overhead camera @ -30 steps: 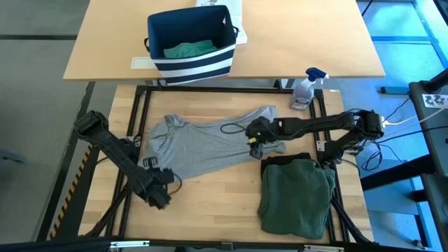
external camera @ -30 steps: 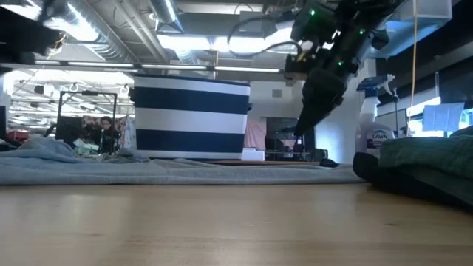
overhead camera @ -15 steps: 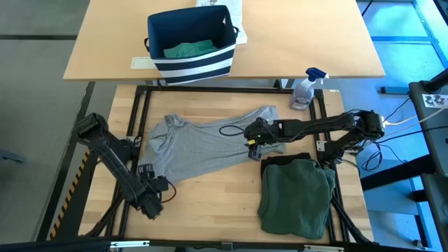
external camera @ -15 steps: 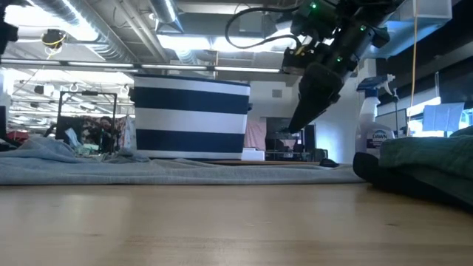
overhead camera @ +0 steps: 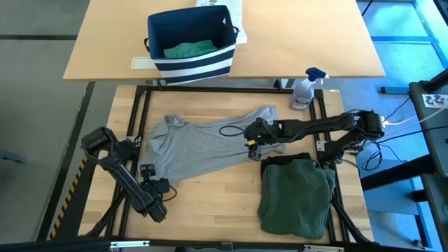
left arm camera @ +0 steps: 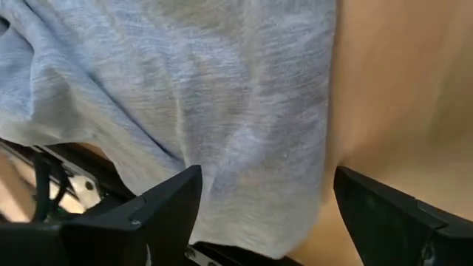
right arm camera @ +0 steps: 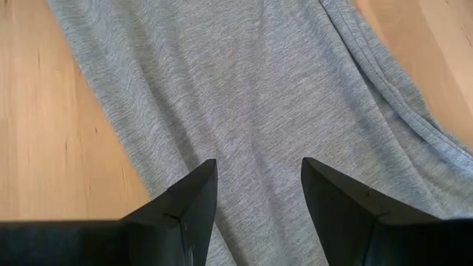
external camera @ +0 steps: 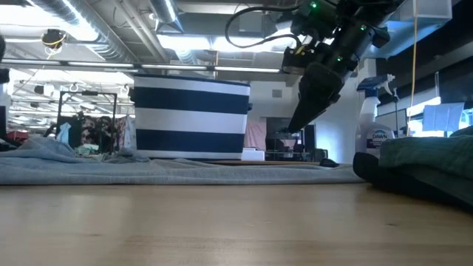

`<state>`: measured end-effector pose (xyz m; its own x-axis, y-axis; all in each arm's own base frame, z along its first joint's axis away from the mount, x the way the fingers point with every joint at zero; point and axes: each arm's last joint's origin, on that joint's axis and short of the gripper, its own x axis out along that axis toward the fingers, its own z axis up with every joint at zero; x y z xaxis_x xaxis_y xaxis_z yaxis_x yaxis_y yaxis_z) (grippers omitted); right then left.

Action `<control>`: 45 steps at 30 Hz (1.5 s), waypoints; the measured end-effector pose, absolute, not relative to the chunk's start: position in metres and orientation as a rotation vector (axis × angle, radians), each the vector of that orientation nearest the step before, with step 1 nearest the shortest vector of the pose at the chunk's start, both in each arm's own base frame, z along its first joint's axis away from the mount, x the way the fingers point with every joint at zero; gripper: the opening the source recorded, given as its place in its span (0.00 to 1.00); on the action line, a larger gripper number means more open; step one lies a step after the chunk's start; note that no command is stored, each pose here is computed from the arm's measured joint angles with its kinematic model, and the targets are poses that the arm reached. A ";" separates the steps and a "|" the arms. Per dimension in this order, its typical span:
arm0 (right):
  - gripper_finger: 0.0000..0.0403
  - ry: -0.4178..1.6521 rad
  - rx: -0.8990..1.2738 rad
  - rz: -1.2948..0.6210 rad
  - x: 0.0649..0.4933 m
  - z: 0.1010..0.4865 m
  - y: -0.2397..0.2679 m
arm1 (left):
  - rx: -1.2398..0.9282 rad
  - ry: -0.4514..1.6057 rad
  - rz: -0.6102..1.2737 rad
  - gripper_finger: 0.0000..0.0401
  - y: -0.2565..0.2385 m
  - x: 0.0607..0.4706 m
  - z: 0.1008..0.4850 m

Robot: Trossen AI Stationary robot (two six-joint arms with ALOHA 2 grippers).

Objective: Fold Laundry from Bin
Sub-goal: Fold the gray shirt

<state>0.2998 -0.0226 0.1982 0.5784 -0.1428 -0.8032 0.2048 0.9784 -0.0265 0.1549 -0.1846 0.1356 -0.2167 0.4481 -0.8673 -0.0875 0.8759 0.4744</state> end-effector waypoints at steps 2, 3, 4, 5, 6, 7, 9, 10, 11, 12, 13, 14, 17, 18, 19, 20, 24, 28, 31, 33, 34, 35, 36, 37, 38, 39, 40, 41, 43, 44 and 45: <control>0.49 0.932 0.072 -0.203 0.300 0.198 -0.023 | 0.319 1.736 0.507 0.75 -0.185 0.156 0.130; 0.49 0.930 0.072 -0.203 0.300 0.198 -0.023 | 0.335 1.740 0.514 0.74 -0.185 0.156 0.127; 0.49 0.924 0.072 -0.203 0.300 0.199 -0.023 | 0.347 1.742 0.521 0.73 -0.186 0.156 0.125; 0.49 0.916 0.072 -0.203 0.301 0.199 -0.023 | 0.358 1.740 0.527 0.71 -0.185 0.156 0.123; 0.49 0.905 0.073 -0.203 0.302 0.200 -0.023 | 0.376 1.726 0.540 0.69 -0.184 0.157 0.121; 0.49 0.894 0.075 -0.198 0.303 0.200 -0.023 | 0.403 1.708 0.562 0.65 -0.183 0.156 0.119; 0.49 0.869 0.083 -0.185 0.305 0.202 -0.022 | 0.411 1.673 0.586 0.54 -0.182 0.157 0.118; 0.49 0.856 0.083 -0.182 0.306 0.203 -0.022 | 0.417 1.652 0.584 0.47 -0.182 0.158 0.118; 0.49 0.843 0.081 -0.177 0.307 0.204 -0.020 | 0.416 1.651 0.585 0.39 -0.181 0.159 0.118; 0.49 0.832 0.078 -0.171 0.308 0.204 -0.019 | 0.416 1.650 0.587 0.30 -0.180 0.160 0.118; 0.49 0.819 0.073 -0.165 0.309 0.205 -0.017 | 0.422 1.644 0.592 0.20 -0.179 0.161 0.118; 0.49 0.803 0.062 -0.155 0.310 0.206 -0.015 | 0.424 1.656 0.588 0.11 -0.178 0.162 0.119; 0.49 0.753 0.029 -0.120 0.314 0.210 -0.008 | 0.423 1.671 0.545 0.03 -0.178 0.168 0.127; 0.49 0.730 0.017 -0.109 0.315 0.211 -0.005 | 0.418 1.670 0.537 0.02 -0.178 0.171 0.132; 0.49 0.705 0.008 -0.098 0.317 0.213 -0.002 | 0.417 1.663 0.530 0.01 -0.178 0.174 0.138; 0.49 0.675 -0.006 -0.082 0.319 0.215 0.001 | 0.419 1.650 0.526 0.01 -0.178 0.177 0.145; 0.49 0.555 -0.068 -0.038 0.325 0.225 0.017 | 0.444 1.585 0.549 0.01 -0.176 0.188 0.181; 0.49 0.506 -0.087 -0.034 0.327 0.229 0.025 | 0.480 1.508 0.565 0.01 -0.175 0.196 0.215; 0.49 0.482 -0.073 -0.042 0.328 0.231 0.025 | 0.491 1.431 0.516 0.00 -0.173 0.205 0.232; 0.49 0.445 -0.057 -0.025 0.332 0.231 0.027 | 0.477 1.391 0.528 0.00 -0.170 0.213 0.240; 0.49 0.417 -0.052 -0.008 0.335 0.231 0.029 | 0.476 1.387 0.529 0.00 -0.168 0.216 0.242; 0.49 0.393 -0.055 0.014 0.337 0.231 0.034 | 0.476 1.387 0.532 0.00 -0.166 0.218 0.242; 0.49 0.369 -0.065 0.031 0.340 0.229 0.038 | 0.474 1.386 0.534 0.00 -0.164 0.221 0.244; 0.49 0.347 -0.078 0.039 0.344 0.229 0.043 | 0.477 1.384 0.533 0.00 -0.163 0.223 0.245; 0.49 0.329 -0.091 0.046 0.349 0.229 0.048 | 0.476 1.391 0.537 0.00 -0.160 0.224 0.245; 0.49 0.321 -0.104 0.049 0.354 0.230 0.053 | 0.475 1.398 0.541 0.00 -0.159 0.225 0.245; 0.49 0.321 -0.119 0.051 0.360 0.229 0.057 | 0.471 1.398 0.543 0.00 -0.158 0.226 0.245; 0.49 0.315 -0.135 0.059 0.368 0.230 0.062 | 0.472 1.402 0.541 0.00 -0.157 0.227 0.245; 0.49 0.308 -0.161 0.075 0.383 0.230 0.073 | 0.477 1.421 0.530 0.00 -0.155 0.227 0.245; 0.49 0.308 -0.169 0.085 0.391 0.230 0.078 | 0.475 1.427 0.527 0.00 -0.155 0.228 0.245; 0.49 0.304 -0.179 0.092 0.401 0.228 0.084 | 0.466 1.434 0.523 0.00 -0.155 0.228 0.244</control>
<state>0.4011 0.0839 0.2282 0.9500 0.0632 -0.3057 -0.1172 0.9799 -0.1617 0.2277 -0.1551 0.2444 0.0625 0.5965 -0.8002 -0.0582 0.8026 0.5937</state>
